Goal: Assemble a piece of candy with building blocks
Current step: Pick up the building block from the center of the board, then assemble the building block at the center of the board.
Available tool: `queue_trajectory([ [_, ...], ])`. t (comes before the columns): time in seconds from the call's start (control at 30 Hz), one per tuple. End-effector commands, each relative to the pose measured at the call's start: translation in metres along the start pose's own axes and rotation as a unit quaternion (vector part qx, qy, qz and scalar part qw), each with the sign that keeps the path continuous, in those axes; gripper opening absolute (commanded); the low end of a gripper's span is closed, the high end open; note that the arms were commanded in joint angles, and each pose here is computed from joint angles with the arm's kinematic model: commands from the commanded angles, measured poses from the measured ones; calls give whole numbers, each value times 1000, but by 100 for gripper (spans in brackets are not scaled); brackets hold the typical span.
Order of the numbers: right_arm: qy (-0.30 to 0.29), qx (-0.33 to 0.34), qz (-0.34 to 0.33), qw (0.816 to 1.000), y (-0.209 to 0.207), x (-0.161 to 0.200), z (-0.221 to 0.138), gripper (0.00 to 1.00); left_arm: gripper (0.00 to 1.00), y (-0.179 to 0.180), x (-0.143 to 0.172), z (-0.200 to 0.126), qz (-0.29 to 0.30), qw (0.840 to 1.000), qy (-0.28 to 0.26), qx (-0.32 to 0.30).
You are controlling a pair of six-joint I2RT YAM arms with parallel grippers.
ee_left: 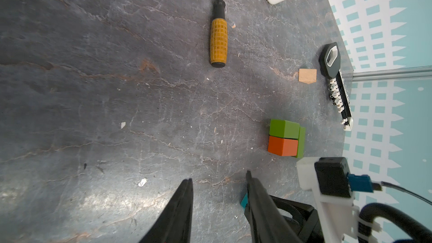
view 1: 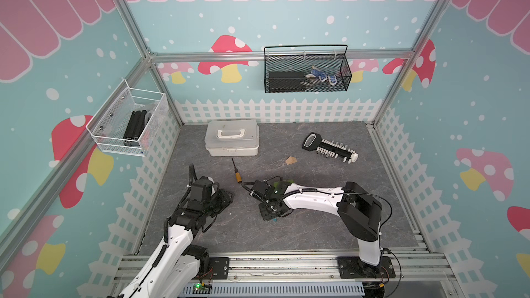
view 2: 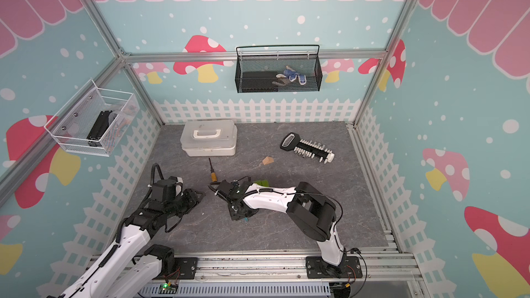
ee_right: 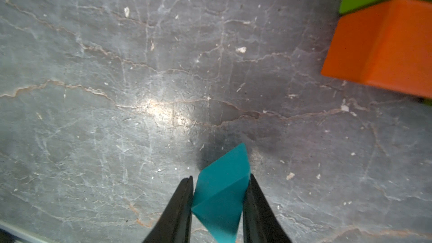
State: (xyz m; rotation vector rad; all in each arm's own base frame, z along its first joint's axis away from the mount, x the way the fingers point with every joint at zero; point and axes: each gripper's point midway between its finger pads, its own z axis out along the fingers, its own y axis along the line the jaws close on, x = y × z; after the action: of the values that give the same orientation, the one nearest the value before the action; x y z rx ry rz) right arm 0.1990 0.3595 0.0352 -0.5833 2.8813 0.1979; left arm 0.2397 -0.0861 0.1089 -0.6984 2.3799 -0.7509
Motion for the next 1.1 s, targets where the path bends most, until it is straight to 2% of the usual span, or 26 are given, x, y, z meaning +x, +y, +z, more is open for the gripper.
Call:
queue_trajectory([
  [0.0, 2, 15, 10, 1000, -7, 6, -6, 26, 41, 2, 0, 1, -8, 1000, -3, 3],
  [0.13, -13, 17, 7, 1000, -11, 4, -15, 20, 42, 3, 1, 2, -9, 1000, -1, 1],
  [0.3, -56, 11, 4, 998, -19, -12, -54, 19, 41, 3, 0, 2, -9, 1000, -1, 1],
  [0.47, -96, 17, 27, 995, -60, -29, -87, 20, 41, 1, -1, 3, -8, 1000, -1, 4],
  [0.63, -91, 58, 60, 992, -135, -33, -85, 20, 41, -3, -1, 3, -10, 1000, 1, 11],
  [0.73, -91, 74, 55, 992, -162, -40, -82, 20, 41, -4, -2, 3, -9, 1000, -1, 12],
  [1.07, -78, 56, 33, 995, -179, -77, -41, 20, 41, -6, -4, 5, -8, 1000, 1, 12],
])
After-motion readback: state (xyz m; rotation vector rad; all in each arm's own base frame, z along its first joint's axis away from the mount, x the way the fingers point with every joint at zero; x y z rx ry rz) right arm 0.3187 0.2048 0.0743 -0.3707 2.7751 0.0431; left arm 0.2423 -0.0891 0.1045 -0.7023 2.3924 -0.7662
